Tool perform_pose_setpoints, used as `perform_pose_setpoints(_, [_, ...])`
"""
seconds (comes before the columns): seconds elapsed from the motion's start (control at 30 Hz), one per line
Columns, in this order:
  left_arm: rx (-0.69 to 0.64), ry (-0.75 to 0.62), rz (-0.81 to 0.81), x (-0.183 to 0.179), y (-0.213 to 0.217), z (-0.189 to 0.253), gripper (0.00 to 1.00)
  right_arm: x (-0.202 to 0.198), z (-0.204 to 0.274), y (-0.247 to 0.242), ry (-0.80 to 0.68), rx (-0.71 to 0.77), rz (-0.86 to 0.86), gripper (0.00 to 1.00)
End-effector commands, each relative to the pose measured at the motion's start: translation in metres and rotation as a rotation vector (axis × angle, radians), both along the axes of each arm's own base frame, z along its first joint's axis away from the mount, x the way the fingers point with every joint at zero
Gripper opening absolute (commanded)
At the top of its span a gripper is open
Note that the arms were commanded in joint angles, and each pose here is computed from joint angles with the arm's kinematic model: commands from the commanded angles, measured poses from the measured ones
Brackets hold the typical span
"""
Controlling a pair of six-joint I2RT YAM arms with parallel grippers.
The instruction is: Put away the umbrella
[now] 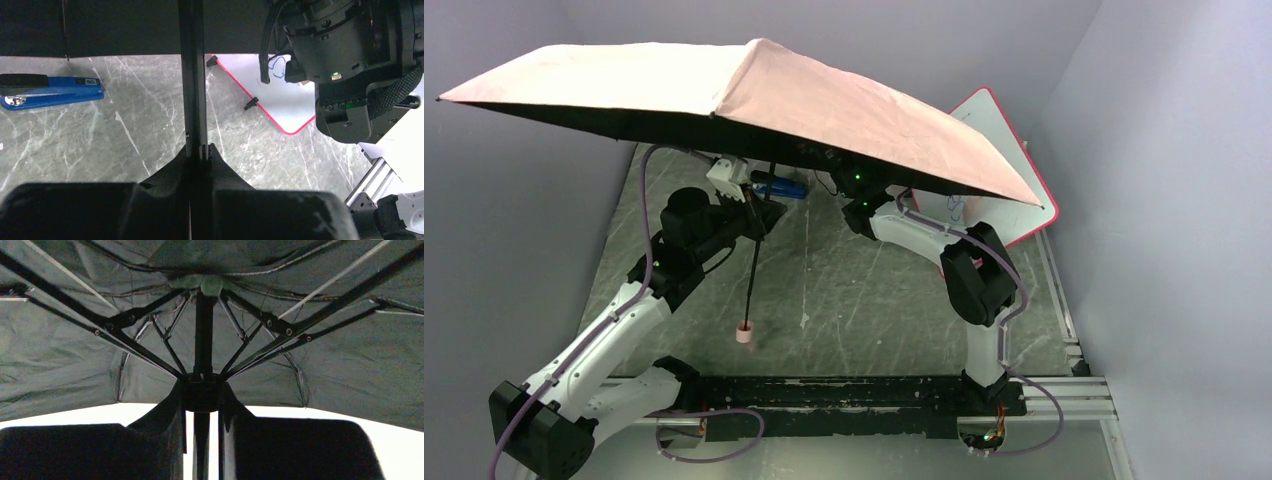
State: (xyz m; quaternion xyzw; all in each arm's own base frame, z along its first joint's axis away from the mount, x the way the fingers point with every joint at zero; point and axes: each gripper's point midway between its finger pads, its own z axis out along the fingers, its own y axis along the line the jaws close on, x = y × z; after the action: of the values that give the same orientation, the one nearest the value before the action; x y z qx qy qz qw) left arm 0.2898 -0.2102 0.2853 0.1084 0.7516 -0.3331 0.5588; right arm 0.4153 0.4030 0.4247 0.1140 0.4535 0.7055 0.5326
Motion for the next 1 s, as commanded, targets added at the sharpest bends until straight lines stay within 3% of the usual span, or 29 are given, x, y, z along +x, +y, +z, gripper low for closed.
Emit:
perform_pose_setpoints(0.0, [-0.006, -0.056, -0.084, -0.010, -0.011, 0.013, 0.05, -0.006, 0.006, -0.007, -0.030, 0.005, -0.014, 0.00])
perform_pose_setpoints(0.37, [-0.006, -0.046, -0.049, -0.004, -0.009, 0.013, 0.05, -0.035, -0.042, 0.009, 0.038, -0.077, 0.056, 0.00])
perform_pose_setpoints(0.7, [-0.038, -0.041, 0.009, 0.014, -0.010, 0.025, 0.05, -0.093, -0.122, 0.035, 0.142, -0.240, 0.156, 0.00])
perform_pose_setpoints(0.97, [-0.019, -0.031, -0.004, 0.014, -0.011, 0.016, 0.05, -0.090, -0.106, 0.023, 0.170, -0.163, 0.122, 0.00])
